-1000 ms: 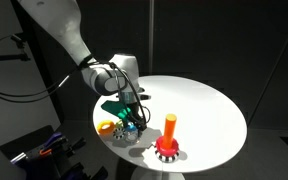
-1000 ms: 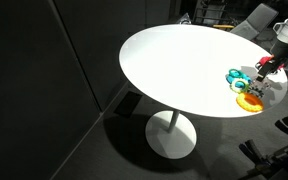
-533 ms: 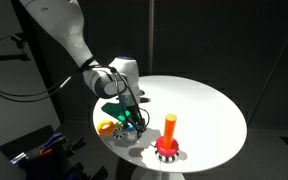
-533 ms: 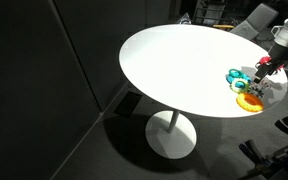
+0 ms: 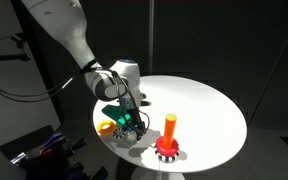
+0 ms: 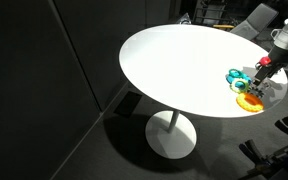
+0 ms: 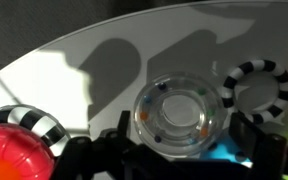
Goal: Put the colorless ring around the orange rod
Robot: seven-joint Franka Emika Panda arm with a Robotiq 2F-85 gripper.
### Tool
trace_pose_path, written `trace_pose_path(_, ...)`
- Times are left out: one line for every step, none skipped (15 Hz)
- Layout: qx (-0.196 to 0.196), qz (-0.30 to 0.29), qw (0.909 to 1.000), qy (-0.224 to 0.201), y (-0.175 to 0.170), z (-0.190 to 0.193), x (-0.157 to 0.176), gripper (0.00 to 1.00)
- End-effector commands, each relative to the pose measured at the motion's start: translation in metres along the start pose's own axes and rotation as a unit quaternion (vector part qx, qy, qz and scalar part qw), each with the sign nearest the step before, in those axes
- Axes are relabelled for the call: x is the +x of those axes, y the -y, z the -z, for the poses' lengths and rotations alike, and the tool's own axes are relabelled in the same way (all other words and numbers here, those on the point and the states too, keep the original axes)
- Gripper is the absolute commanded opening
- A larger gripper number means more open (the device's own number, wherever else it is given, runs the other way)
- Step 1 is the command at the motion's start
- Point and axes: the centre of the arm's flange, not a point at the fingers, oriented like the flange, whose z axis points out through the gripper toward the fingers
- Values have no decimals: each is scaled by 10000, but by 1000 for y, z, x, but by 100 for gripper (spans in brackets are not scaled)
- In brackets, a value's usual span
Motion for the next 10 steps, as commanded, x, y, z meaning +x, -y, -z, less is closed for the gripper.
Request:
trace_pose_path(43, 48, 10000, -37, -9, -6, 5, 100)
trace_pose_path(66, 62, 10000, -33, -10, -8, 5, 100)
trace_pose_path(77, 78, 9999, -27, -10, -10, 5, 100)
trace_pose_path(87, 96, 9999, -16, -10, -12, 4, 100)
trace_pose_path(90, 116, 9999, -3, -10, -14, 4, 100)
trace_pose_path(96, 120, 9999, 13, -10, -15, 4, 100)
trace_pose_path(81, 116, 9999, 19, -11, -16, 4, 100)
trace_pose_path(81, 114, 9999, 29, -11, -17, 4, 93)
trace_pose_path(79, 104, 9999, 35, -11, -17, 5, 74)
trace_pose_path(62, 99, 9999, 12, -13, -15, 6, 70)
